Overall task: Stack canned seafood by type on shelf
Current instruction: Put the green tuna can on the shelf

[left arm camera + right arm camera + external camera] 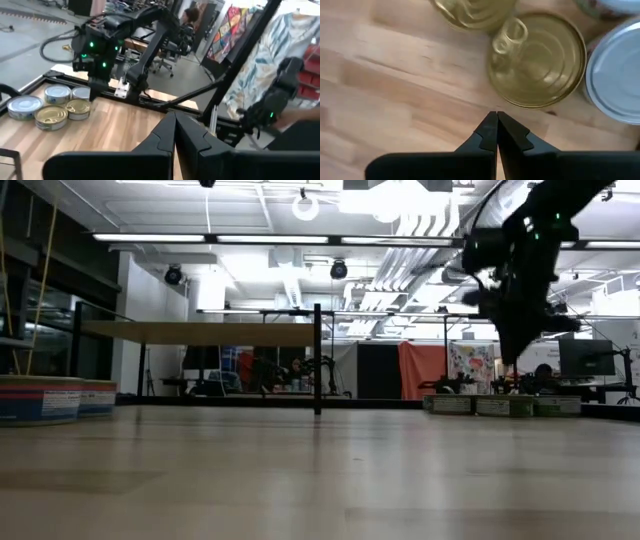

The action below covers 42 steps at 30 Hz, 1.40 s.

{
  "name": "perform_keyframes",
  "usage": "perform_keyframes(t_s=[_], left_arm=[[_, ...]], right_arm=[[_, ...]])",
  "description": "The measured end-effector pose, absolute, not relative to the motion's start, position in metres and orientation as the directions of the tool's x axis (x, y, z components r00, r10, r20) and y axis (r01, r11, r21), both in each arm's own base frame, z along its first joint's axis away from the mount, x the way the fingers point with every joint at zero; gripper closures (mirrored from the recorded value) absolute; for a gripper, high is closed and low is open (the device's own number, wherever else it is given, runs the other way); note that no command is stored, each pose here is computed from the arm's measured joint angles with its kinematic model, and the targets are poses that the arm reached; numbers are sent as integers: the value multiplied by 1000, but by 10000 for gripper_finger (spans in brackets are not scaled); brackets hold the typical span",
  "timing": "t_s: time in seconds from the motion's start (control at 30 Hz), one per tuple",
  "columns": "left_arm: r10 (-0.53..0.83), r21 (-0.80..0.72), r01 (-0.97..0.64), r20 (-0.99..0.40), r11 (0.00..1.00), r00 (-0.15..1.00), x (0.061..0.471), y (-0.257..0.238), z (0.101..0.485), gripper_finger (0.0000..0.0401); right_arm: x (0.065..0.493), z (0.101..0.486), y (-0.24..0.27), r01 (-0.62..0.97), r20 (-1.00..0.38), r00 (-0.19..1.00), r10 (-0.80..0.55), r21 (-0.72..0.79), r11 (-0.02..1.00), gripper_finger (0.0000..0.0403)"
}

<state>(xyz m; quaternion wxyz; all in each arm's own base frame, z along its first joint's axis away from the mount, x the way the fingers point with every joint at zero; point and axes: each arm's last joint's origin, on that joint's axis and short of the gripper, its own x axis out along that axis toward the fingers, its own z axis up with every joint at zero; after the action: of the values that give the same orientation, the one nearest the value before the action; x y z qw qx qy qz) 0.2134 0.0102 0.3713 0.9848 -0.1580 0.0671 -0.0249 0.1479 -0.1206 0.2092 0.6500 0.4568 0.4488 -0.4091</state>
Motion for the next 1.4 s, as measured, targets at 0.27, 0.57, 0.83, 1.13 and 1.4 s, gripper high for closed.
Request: perform_keyframes(t_s=[0.27,0.57,0.83,1.13,1.4], left_arm=[[-47,-337,-7,-152,942,987,251,2,353,401],[-58,-335,31,-71,942,996,272,-2,349,401],[-58,-300,53,-6,952,998,261,-2,362,401],[-59,-276,63,22,959,998,248,-2,372,401],[-60,-255,56,-8,965,998,247,-2,369,401]], right_arm=[[149,183,-128,980,-953,141,-269,96,174,403],[150,186,-138,991,-914,129,-386,108,76,403],[148,173,-128,993,-934,118,-338,117,25,403],[152,165,-122,993,-910,111,-399,113,18,403],[163,155,-114,993,-926,90,-366,54,107,403]])
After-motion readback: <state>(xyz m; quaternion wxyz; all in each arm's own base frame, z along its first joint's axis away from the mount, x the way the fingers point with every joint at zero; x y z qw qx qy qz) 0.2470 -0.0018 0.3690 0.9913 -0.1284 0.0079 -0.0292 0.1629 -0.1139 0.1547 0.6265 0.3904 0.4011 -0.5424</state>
